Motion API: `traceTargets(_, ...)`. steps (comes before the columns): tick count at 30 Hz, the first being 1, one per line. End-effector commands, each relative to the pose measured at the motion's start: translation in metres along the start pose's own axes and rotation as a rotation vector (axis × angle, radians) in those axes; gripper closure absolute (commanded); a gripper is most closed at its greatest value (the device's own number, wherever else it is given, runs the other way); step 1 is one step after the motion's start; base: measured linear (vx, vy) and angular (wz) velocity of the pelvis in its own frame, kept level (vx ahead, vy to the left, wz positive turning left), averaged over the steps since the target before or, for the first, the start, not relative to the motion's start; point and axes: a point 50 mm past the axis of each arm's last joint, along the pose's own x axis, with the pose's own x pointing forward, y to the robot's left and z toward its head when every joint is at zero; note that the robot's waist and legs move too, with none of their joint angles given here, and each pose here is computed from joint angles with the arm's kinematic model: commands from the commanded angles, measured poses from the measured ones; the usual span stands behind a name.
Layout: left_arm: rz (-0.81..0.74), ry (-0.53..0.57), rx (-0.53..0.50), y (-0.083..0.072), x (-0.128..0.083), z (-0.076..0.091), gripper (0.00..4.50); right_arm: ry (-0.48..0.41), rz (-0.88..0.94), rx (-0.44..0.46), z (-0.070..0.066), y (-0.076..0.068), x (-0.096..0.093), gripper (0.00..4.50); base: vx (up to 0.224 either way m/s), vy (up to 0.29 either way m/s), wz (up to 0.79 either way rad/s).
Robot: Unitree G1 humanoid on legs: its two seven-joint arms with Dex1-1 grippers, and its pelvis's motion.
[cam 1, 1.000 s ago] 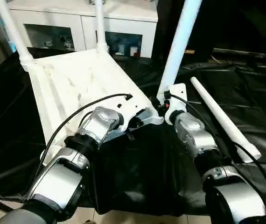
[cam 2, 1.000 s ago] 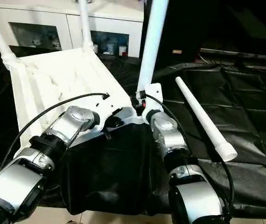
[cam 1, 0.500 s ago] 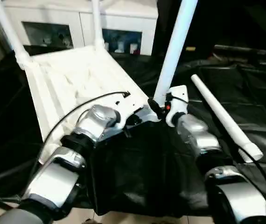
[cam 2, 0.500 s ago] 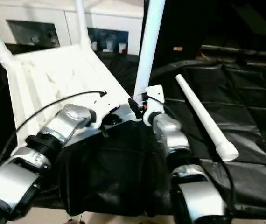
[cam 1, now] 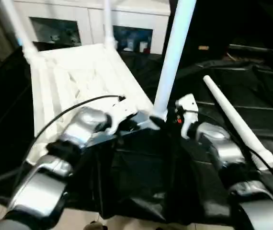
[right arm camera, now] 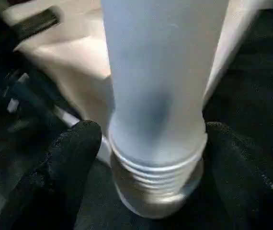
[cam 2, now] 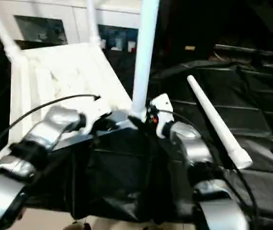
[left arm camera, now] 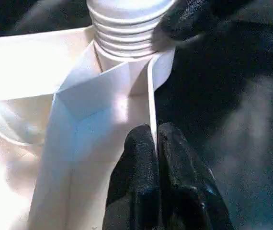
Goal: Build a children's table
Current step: Insert table leg to table base, then rotate leg to tighten
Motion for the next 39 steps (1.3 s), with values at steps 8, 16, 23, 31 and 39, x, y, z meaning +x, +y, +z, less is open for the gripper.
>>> traceTargets(8,-0.208,-0.104,0.142,-0.015,-0.009,0.02,4.5,0.064,0.187,-0.065,0.004,0.009,-0.02,0.71,0.0,0.0,0.0)
traceTargets(16,-0.242,-0.096,0.154,-0.019,-0.012,0.017,4.5,0.093,0.224,-0.075,-0.001,0.016,-0.015,0.71,0.0,0.0,0.0)
traceTargets(23,-0.247,-0.092,0.158,-0.02,-0.011,0.018,4.5,0.103,0.238,-0.068,-0.003,0.02,-0.013,1.32,0.0,0.0,0.0)
traceTargets(31,-0.232,-0.087,0.157,-0.019,-0.011,0.017,4.5,0.107,0.234,-0.055,-0.007,0.022,-0.013,1.7,0.0,0.0,0.0)
traceTargets(39,-0.024,-0.081,0.063,-0.004,0.006,0.022,4.5,0.118,-0.055,0.089,-0.03,0.013,0.002,1.73,0.0,0.0,0.0)
